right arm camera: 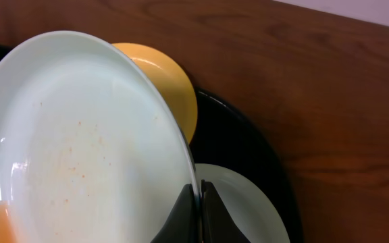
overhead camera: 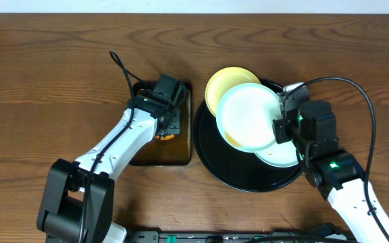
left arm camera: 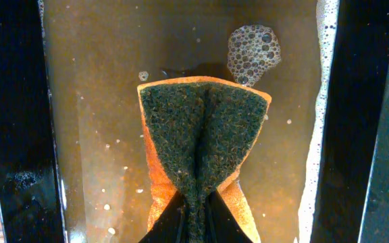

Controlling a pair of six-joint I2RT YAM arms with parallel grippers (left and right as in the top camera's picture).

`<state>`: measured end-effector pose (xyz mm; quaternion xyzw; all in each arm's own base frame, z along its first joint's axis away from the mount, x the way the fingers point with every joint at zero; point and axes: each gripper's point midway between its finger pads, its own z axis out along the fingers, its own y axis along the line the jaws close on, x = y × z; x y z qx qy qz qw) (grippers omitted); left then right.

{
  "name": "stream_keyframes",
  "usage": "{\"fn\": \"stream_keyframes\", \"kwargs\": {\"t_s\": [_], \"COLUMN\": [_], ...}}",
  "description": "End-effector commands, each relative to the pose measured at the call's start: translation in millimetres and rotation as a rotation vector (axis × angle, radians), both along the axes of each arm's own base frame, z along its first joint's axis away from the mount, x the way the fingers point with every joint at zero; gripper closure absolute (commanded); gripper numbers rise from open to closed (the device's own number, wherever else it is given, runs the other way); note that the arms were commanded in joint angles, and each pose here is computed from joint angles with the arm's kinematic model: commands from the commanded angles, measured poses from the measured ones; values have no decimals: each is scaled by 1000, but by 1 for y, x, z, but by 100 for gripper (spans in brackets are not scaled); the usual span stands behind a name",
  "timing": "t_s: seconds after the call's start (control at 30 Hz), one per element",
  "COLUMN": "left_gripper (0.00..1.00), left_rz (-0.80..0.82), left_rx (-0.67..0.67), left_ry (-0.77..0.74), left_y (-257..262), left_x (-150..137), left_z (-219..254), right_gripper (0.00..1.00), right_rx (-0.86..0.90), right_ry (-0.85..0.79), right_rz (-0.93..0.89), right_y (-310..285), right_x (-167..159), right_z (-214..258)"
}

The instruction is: Clean dirty plates on tray and stack at the side

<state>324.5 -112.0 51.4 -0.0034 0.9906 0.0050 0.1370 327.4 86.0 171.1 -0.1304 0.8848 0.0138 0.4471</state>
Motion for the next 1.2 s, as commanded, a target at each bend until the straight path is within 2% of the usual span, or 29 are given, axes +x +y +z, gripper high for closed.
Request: {"fn": "stream_keyframes", "kwargs": {"t_s": [0.0,0.13,0.3,0.43,0.63,0.97,1.17], "left_gripper": [92,91,91,92,91,91,91], "left_rz": [8,8,9,9,9,8,8], "left_rx": [-1,-1,-1,-1,-1,-1,-1], "left_ry": [-3,-2,-2,-2,-2,-1,-1], "left_y": [1,1,1,1,1,1,1], "left_x": [0,0,0,0,0,0,0], "left_z": [1,1,1,1,1,0,0], "right_gripper": [99,99,99,99,99,99,99], "right_rx": [-60,-88,-110,-111,-15,183,193], "right_ry": [-50,-59,-85,-107,-52,56,146], "right_rz": [-40,-85,-235,-463,-741,-1002,-1147], "right_y": [-7,-17,-41,-79,-136,-207,-242], "right_x": [4,5,7,4,-11,-33,-55], "right_z": [15,16,21,25,10,-20,-46]}}
